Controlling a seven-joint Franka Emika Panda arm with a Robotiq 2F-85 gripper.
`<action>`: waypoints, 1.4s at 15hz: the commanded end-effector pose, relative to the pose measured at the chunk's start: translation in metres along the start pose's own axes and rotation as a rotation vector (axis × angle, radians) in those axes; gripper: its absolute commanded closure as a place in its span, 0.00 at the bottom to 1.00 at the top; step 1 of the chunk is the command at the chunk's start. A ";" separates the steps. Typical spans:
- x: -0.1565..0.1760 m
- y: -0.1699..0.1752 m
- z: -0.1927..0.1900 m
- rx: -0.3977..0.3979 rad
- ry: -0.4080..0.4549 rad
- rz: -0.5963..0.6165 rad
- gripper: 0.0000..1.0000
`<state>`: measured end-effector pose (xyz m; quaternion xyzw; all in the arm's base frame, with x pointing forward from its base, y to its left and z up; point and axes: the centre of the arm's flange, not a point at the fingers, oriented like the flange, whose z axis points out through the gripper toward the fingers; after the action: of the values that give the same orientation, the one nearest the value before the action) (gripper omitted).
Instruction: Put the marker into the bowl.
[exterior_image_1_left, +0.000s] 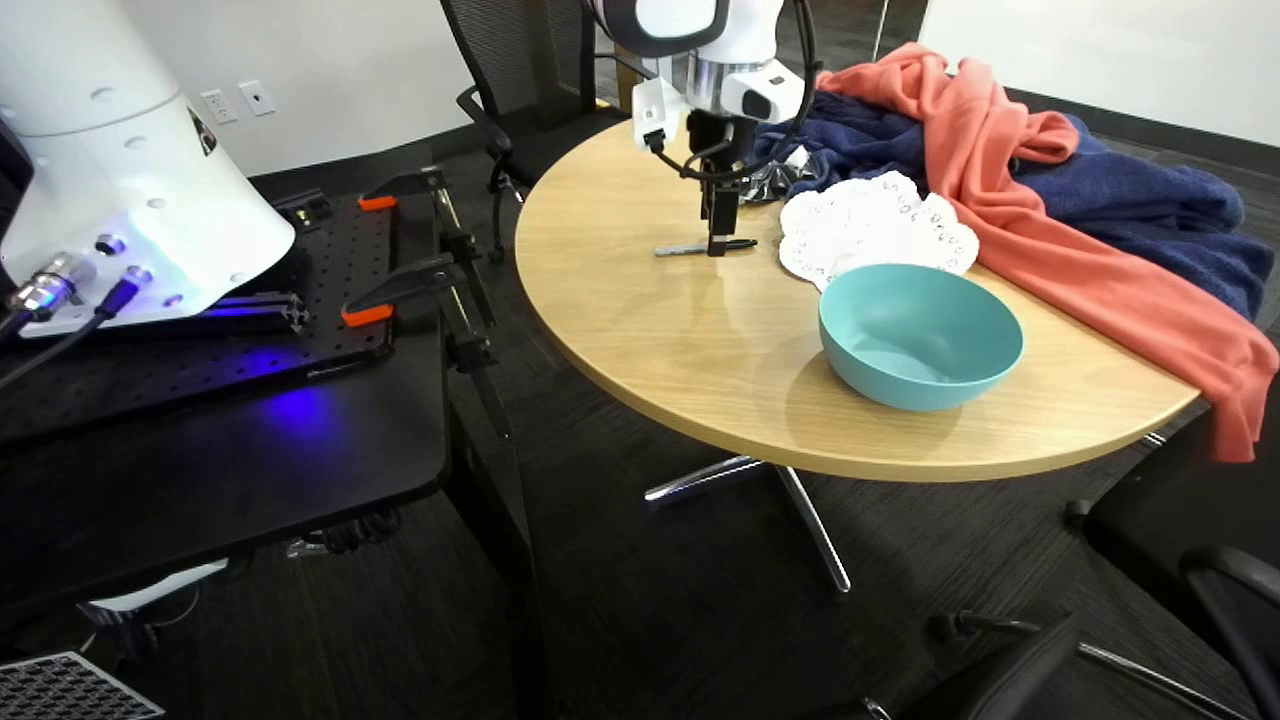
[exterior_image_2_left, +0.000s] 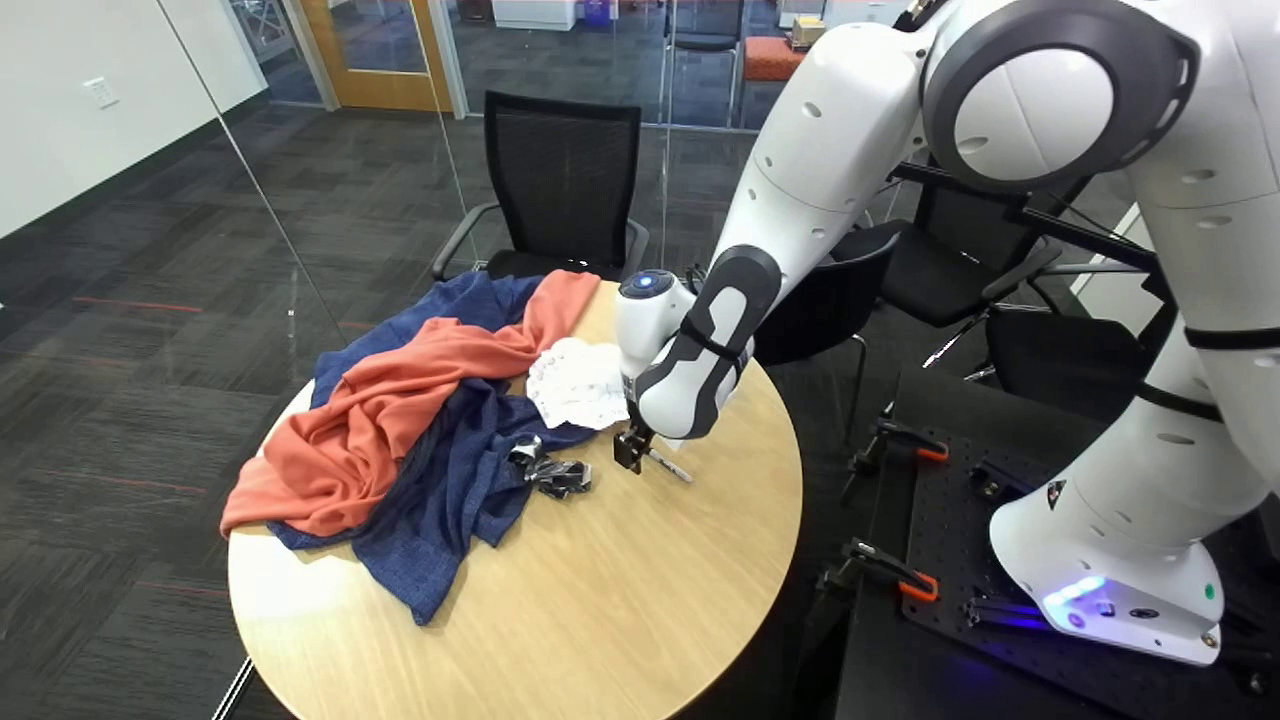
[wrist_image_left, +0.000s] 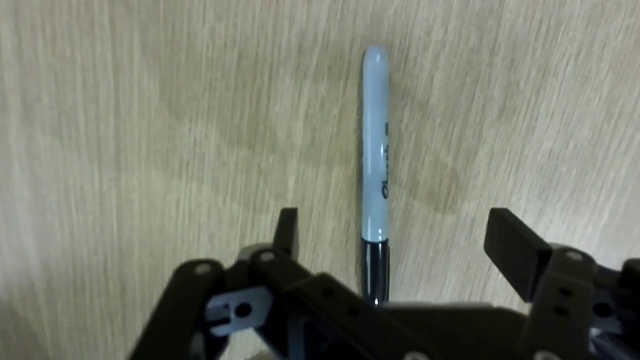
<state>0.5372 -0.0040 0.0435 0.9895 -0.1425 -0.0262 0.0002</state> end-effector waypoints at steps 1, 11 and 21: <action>0.007 -0.001 0.005 -0.004 0.013 0.028 0.31; -0.007 0.015 -0.027 0.014 0.043 0.068 1.00; -0.023 0.092 -0.159 -0.020 0.228 0.207 0.96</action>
<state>0.5118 -0.0825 0.1574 0.9747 -0.2145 0.0593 0.0203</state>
